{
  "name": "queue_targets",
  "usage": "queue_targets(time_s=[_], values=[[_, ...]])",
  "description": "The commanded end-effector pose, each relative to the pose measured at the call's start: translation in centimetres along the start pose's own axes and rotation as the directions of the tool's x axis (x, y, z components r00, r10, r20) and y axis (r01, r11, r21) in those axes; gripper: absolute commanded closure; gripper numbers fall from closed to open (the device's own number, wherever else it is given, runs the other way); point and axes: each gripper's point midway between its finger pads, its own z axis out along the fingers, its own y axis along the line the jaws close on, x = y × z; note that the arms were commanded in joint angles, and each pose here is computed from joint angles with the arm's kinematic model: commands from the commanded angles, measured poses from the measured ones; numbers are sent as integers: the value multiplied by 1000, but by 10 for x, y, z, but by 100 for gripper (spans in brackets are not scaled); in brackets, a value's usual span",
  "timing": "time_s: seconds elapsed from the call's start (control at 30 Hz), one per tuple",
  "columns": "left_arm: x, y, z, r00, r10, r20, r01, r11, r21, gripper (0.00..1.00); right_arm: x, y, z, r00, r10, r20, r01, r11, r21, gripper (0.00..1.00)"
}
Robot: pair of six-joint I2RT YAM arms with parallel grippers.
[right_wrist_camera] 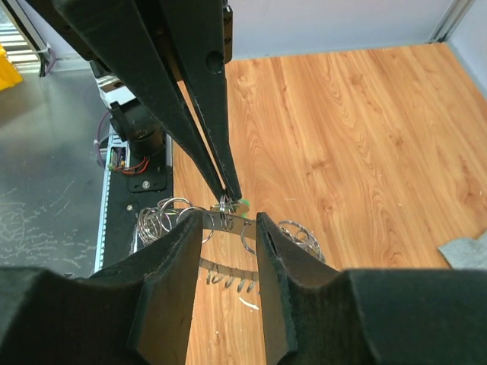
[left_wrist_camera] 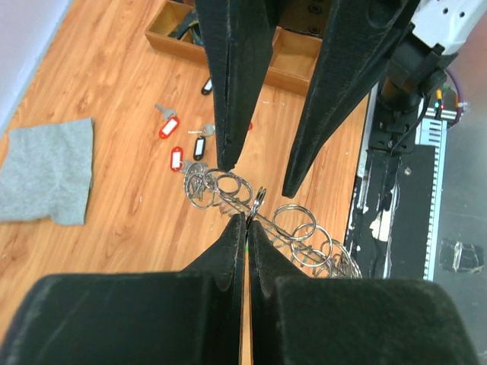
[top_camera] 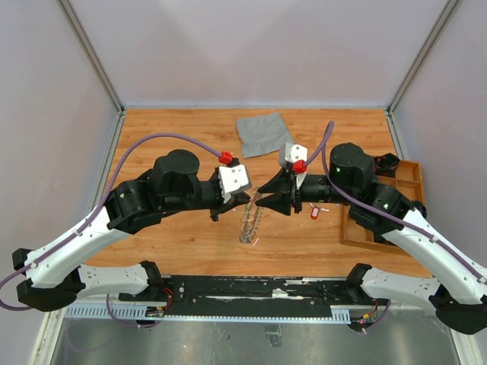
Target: Put the keys on the keyring
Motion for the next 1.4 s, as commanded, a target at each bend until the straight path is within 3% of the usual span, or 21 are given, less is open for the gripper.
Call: queue_targets(time_s=[0.0, 0.43, 0.6, 0.73, 0.93, 1.13, 1.37], values=[[-14, 3, -9, 999, 30, 33, -30, 999, -11, 99, -5, 1, 1, 1000, -19, -5, 19, 1000, -2, 65], [-16, 2, -6, 999, 34, 30, -34, 999, 4, 99, -2, 7, 15, 1000, 5, -3, -5, 997, -75, 67], [-15, 2, -5, 999, 32, 25, -32, 999, 7, 100, -2, 9, 18, 1000, 10, -7, -11, 995, -99, 80], [-15, 2, -5, 999, 30, 25, -30, 1000, 5, 99, -2, 9, 18, 1000, 7, -6, -7, 994, -105, 99], [-18, 4, -7, 999, 28, 40, -27, 1000, -8, 99, -11, 11, 10, 999, -32, 27, 35, 995, -91, 99], [-25, 3, -11, 996, 22, 88, -20, 1000, -16, 84, -25, 13, 2, 993, -73, 92, 80, 994, -71, 99], [-25, 1, -12, 994, 14, 106, -13, 1000, -9, 73, -32, 15, -3, 988, -86, 126, 95, 994, -62, 99]])
